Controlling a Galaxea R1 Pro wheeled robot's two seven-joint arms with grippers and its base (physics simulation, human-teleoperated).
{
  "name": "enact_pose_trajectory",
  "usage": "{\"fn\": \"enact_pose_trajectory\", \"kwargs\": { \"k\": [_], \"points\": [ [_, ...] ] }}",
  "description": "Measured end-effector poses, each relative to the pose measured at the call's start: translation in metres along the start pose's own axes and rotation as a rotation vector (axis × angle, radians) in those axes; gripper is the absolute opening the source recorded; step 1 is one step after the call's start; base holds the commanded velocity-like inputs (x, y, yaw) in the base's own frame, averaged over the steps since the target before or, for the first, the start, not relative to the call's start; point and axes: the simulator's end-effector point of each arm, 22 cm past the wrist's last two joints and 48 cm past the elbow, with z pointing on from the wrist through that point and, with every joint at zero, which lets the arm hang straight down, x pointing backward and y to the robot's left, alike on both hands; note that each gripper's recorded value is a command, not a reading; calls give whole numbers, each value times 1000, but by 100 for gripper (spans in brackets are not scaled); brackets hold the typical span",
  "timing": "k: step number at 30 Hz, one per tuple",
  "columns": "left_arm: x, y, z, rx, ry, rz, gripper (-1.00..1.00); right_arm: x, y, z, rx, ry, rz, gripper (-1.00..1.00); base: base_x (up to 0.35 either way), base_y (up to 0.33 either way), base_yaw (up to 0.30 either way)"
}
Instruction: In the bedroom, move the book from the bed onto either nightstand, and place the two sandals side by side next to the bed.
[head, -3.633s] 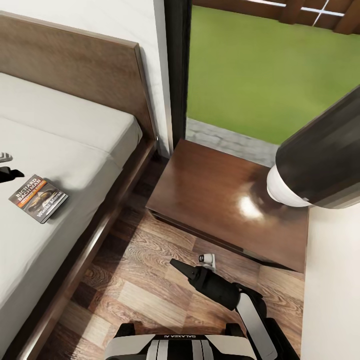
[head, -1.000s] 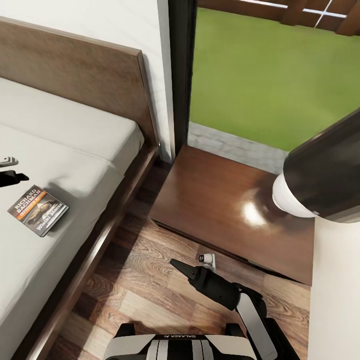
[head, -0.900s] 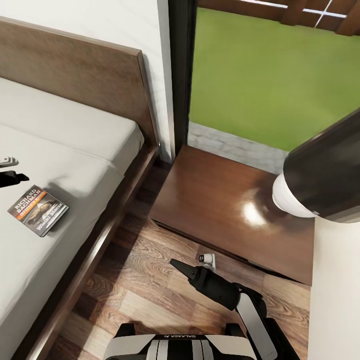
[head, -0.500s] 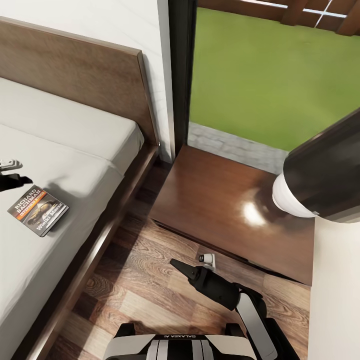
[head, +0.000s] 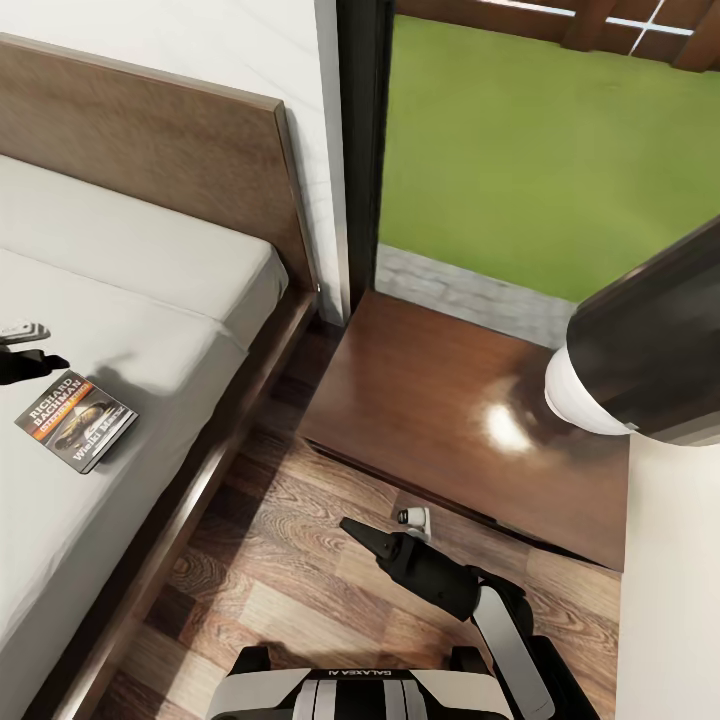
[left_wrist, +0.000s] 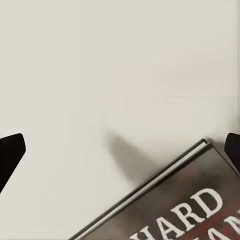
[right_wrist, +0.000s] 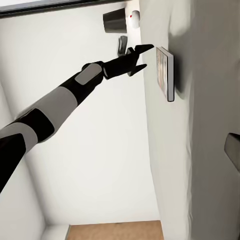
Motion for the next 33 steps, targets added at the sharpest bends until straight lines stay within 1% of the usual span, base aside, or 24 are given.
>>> {"fn": "enact_pose_trajectory", "kwargs": {
  "k": [17,33],
  "points": [
    [0,8,-1,-8,-2,-2,100,1,0,0,-1,1,0,100,0,0,0],
    [10,5,3,0,13,2,100,0,0,0,0,0,0,100,0,0,0]
  ]
}}
